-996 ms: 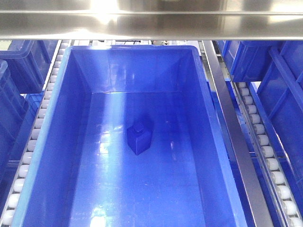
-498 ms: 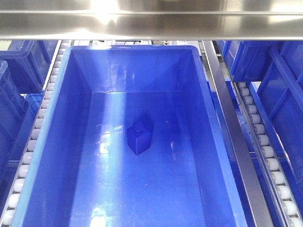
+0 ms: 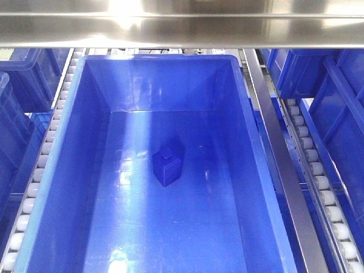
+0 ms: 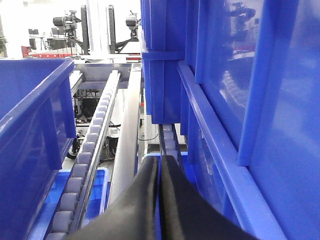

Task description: Pour parts from conveyor to right shelf

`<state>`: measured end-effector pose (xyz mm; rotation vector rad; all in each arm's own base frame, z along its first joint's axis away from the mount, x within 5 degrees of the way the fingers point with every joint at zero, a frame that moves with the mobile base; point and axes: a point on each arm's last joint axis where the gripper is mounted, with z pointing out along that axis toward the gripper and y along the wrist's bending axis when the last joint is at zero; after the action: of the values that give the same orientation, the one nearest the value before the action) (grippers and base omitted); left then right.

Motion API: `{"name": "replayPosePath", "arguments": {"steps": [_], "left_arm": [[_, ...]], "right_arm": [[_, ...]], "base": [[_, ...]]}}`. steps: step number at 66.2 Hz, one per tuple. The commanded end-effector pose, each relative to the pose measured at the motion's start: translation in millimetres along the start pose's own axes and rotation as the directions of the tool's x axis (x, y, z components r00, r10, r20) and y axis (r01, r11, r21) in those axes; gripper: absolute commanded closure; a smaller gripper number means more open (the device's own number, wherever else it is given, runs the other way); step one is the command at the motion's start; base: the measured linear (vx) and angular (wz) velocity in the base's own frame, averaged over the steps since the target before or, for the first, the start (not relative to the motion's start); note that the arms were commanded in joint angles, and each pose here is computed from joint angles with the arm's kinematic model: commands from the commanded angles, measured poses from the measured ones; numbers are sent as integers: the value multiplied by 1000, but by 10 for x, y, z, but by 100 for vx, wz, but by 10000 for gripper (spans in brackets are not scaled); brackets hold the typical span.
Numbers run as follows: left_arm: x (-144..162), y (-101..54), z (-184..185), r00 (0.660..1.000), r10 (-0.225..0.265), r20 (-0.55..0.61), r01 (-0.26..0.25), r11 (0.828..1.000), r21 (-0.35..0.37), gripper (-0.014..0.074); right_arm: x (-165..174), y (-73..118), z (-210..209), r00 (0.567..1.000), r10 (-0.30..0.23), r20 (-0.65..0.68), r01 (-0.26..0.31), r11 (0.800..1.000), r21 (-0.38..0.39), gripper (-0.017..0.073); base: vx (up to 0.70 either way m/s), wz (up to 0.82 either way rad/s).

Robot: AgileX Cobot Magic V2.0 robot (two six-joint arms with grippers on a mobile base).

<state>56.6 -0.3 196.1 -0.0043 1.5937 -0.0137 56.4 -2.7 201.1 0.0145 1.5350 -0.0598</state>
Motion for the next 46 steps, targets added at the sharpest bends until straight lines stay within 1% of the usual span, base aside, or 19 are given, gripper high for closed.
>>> {"name": "replayPosePath", "arguments": {"steps": [1, 46], "left_arm": [[-138, -6, -24, 995, -15, 104, 14, 1000, 10, 600], [-138, -6, -24, 995, -15, 104, 14, 1000, 10, 600]], "right_arm": [[-39, -3, -6, 997, -1, 71, 1, 1000, 7, 568], [-36, -3, -6, 998, -1, 68, 1, 1000, 7, 568]], "base": [[0, 0], [0, 0]]}}
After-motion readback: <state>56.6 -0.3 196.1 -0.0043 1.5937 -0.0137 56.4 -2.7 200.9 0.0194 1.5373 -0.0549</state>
